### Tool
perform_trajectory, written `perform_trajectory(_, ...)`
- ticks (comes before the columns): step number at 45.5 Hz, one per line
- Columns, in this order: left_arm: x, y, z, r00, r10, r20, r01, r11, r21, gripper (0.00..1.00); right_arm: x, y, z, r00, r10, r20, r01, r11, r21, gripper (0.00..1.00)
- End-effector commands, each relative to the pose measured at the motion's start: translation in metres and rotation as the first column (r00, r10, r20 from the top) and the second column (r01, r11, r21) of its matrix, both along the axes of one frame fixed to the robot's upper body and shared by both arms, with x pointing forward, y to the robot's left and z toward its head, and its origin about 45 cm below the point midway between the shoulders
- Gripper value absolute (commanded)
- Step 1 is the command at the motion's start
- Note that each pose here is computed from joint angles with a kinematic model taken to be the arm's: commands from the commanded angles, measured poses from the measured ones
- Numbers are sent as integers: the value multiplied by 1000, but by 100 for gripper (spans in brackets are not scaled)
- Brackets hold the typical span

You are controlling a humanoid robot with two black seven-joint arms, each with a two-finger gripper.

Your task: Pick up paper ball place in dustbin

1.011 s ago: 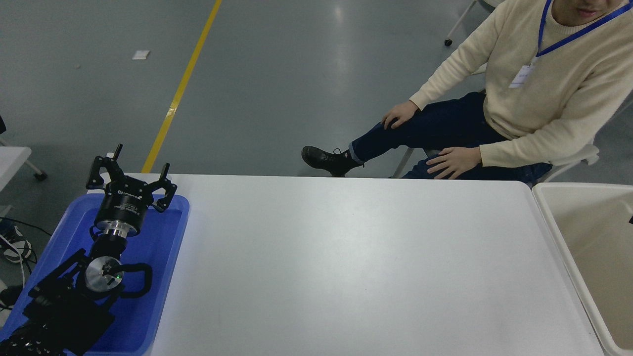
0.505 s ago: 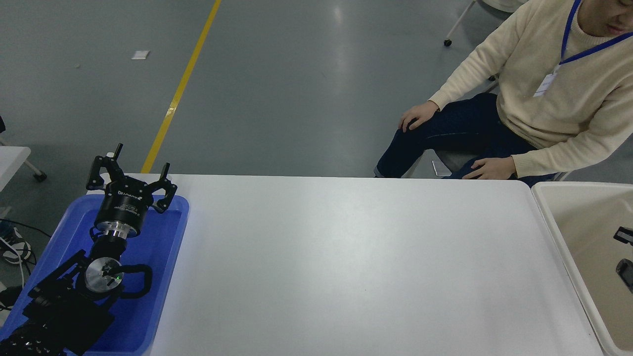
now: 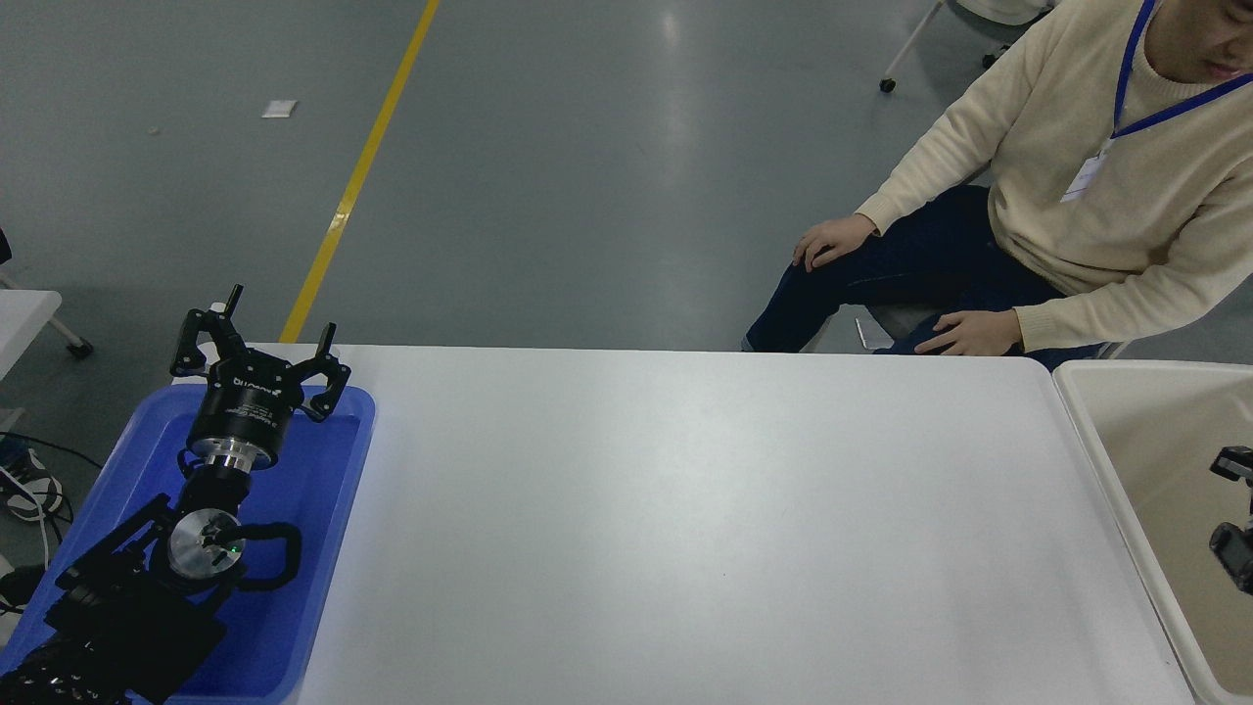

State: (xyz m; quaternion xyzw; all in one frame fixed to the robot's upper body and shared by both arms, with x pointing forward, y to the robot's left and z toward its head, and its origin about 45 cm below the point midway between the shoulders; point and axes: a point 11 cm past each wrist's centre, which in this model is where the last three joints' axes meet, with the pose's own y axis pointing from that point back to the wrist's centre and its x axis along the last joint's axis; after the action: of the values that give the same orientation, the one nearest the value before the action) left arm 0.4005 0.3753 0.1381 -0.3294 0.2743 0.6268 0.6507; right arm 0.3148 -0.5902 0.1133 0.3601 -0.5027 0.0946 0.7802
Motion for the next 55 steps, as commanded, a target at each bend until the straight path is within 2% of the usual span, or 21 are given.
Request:
perform_trajectory(1, 0, 0, 0, 1000, 1, 0, -1, 1000, 0, 100, 0, 2, -1, 1000, -17, 25, 16, 1000, 21, 98)
perform_trajectory(8, 0, 0, 0, 1000, 1, 0, -1, 1000, 0, 100, 5, 5, 0, 987, -108, 120, 93, 988, 125, 99)
perform_trajectory(16, 0, 0, 0, 1000, 2, 1, -2, 1000, -2, 100, 17, 12, 5, 928, -269, 259, 184, 933, 309, 100)
perform_trajectory(23, 0, 0, 0, 1000, 2, 2, -2, 1000, -3, 100, 27, 22, 9, 901, -324, 289, 179, 884, 432, 100)
perform_trajectory(34, 0, 0, 0, 1000, 1, 2, -1, 1000, -4, 100, 48, 38, 25, 784, -501, 368, 138, 717, 683, 100)
perform_trajectory(47, 0, 0, 0, 1000, 2, 2, -2, 1000, -3, 100, 82, 88, 48, 655, -656, 376, -73, 439, 895, 100)
perform_trajectory(51, 0, 0, 0, 1000, 1, 2, -1, 1000, -2, 100, 83, 107, 47, 658, -643, 392, -160, 390, 907, 100)
perform_trajectory(55, 0, 0, 0, 1000, 2, 2, -2, 1000, -3, 100, 83, 125, 46, 638, -609, 472, -289, 379, 879, 100)
